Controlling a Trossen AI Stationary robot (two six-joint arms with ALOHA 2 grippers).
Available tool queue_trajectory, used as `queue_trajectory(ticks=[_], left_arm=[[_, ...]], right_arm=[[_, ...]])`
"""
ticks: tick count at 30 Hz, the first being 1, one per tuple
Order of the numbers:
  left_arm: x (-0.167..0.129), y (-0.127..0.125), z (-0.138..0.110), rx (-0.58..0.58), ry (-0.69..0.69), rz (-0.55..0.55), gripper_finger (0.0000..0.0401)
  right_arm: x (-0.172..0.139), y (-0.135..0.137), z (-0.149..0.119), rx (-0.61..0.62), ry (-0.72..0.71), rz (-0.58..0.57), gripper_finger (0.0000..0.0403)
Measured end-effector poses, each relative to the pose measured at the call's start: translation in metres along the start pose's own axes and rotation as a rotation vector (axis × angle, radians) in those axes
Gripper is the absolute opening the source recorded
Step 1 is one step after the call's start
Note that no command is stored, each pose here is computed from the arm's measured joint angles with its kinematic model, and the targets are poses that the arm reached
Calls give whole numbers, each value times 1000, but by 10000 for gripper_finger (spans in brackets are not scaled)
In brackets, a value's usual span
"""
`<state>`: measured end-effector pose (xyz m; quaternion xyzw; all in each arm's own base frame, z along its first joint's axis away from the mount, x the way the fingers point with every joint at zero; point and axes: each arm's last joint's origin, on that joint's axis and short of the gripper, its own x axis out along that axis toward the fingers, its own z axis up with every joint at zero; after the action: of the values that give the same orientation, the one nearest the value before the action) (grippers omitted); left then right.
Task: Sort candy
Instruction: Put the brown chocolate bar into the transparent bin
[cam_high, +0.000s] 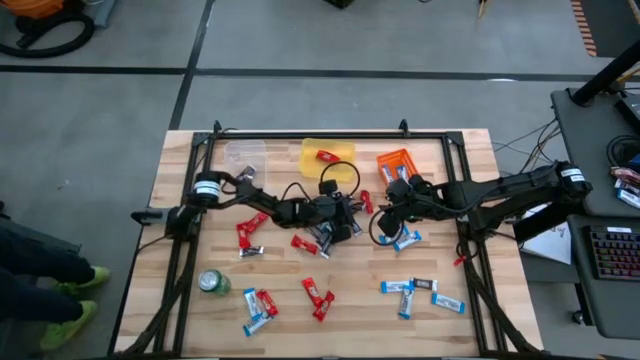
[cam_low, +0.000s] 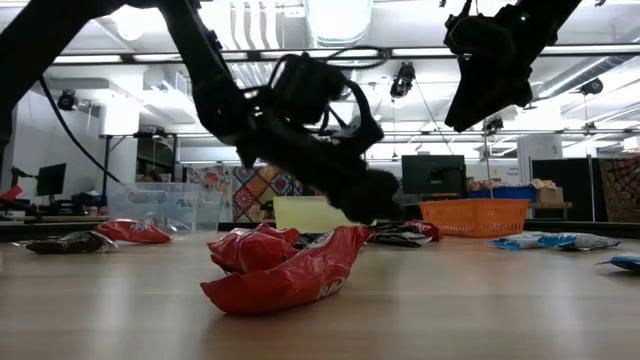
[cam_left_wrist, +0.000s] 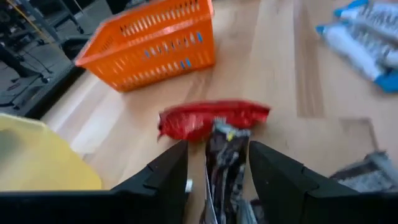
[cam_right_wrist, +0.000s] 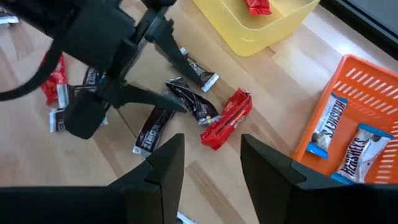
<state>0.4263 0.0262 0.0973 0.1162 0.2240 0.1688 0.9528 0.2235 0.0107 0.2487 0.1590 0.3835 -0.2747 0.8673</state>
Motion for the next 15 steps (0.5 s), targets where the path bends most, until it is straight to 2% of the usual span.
queue_trajectory(ticks=[8,15], left_arm=[[5,2,-10,-5,31,6,151],[6,4,-14,-21,61,10,103]], right_arm=[[1,0,-1,8,4,-3,144],[1,0,-1,9,4,-2,144]])
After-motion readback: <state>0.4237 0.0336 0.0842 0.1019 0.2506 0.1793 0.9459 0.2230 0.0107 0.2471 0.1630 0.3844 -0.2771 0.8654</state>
